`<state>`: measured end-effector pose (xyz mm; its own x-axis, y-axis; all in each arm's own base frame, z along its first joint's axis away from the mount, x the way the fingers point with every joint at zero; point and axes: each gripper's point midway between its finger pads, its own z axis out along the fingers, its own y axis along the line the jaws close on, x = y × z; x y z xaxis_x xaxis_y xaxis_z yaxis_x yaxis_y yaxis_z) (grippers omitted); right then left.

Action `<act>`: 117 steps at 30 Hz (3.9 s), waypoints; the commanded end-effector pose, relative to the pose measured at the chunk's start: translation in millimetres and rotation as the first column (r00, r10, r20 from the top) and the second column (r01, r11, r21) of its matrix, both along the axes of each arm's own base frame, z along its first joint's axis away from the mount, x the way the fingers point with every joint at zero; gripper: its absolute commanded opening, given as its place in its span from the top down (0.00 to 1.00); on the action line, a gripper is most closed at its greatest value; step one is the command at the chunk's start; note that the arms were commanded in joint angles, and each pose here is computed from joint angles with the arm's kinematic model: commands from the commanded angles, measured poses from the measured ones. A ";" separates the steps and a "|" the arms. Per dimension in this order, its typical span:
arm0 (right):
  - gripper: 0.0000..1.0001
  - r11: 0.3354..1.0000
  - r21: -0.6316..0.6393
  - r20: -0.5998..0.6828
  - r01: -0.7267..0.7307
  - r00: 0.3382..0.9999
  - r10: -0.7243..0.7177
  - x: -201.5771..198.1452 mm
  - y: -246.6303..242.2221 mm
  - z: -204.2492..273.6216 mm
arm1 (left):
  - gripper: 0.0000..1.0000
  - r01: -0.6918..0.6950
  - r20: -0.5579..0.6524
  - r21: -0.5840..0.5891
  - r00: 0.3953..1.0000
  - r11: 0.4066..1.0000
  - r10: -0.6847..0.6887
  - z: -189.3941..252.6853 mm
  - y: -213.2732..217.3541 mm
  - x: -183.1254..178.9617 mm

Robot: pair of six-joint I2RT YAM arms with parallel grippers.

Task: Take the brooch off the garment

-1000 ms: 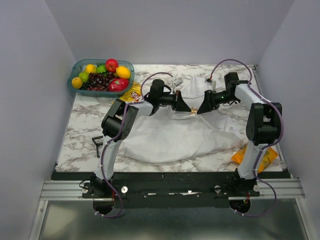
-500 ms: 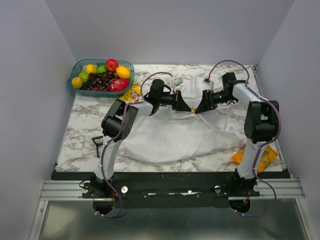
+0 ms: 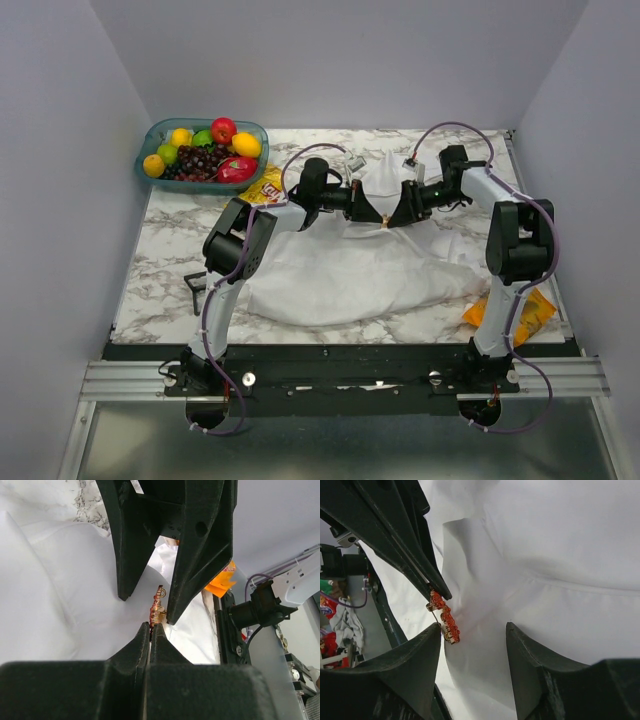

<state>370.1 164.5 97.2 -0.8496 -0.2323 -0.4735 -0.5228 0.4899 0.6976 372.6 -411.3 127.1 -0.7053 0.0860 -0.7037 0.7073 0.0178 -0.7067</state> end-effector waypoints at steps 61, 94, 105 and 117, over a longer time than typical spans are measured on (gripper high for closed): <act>0.39 0.989 -0.146 0.211 -0.027 0.976 0.058 -7.5 -22.8 28.4 | 1.00 -0.094 0.361 0.238 0.933 0.967 0.002 18.0 7.7 6.5; 0.57 0.985 0.138 0.154 -0.108 0.984 0.086 -17.2 9.1 21.8 | 1.00 0.061 0.144 0.112 0.987 0.992 -0.077 37.2 1.2 -28.4; 0.65 0.995 0.094 0.052 -0.017 0.999 0.012 -1.6 7.0 2.5 | 1.00 0.076 0.168 0.114 0.981 0.991 -0.095 39.6 -2.6 -31.7; 0.64 0.999 0.015 0.013 0.031 0.999 -0.031 10.3 14.2 -13.3 | 1.00 0.092 0.191 0.141 0.974 0.986 -0.119 37.0 -8.3 -38.3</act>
